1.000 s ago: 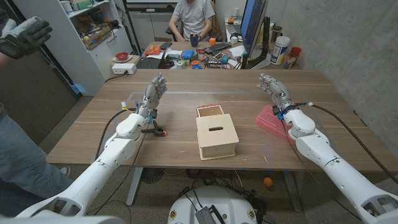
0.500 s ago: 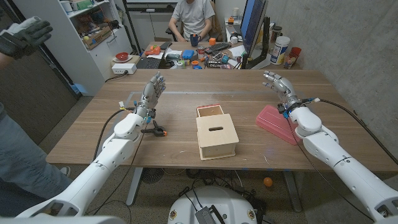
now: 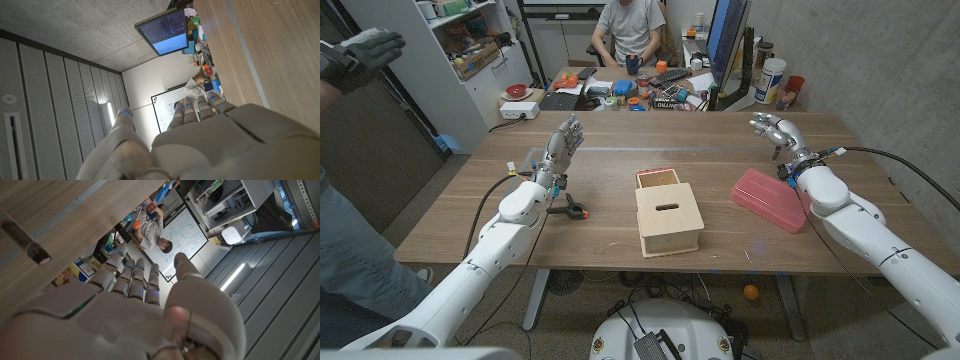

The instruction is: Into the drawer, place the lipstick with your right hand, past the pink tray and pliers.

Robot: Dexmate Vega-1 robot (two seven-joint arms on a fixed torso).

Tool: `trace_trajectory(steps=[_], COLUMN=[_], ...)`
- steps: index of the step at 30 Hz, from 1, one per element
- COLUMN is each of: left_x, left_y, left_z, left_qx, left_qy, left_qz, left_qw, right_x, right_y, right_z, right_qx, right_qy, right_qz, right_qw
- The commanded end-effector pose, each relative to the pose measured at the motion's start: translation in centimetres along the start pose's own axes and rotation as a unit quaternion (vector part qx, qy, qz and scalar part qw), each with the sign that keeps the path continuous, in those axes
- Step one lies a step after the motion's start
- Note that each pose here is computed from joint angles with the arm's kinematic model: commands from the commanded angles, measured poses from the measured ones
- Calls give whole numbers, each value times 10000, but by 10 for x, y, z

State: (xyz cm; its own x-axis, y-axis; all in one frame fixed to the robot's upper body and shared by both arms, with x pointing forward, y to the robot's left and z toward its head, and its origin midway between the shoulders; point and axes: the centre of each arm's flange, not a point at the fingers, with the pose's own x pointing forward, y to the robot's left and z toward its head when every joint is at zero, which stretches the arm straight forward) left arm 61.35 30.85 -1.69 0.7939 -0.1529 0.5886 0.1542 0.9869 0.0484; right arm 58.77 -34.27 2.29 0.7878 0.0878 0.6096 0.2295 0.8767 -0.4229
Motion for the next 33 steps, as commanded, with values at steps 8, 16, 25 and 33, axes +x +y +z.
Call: trace_trajectory(steps=[8,16,25,33], left_x=[-5,-7,-9,-11], left_y=[0,-1,0,-2], left_z=[5,4,2,-2], left_qx=[82,65,15,10], left_qy=[51,64,101,172], left_qz=[-35,-9,38,34], left_qw=[9999,10000,9999,9998], right_x=[-1,2,4,10], right_y=[-24,-32,-41,-42], right_z=[16,23,21,16], right_qx=[-1947,-2539,-2990,-3424], right_qy=[336,369,532,773], right_qz=[-370,-421,-405,-300], right_qw=[9796,9656,9519,9359])
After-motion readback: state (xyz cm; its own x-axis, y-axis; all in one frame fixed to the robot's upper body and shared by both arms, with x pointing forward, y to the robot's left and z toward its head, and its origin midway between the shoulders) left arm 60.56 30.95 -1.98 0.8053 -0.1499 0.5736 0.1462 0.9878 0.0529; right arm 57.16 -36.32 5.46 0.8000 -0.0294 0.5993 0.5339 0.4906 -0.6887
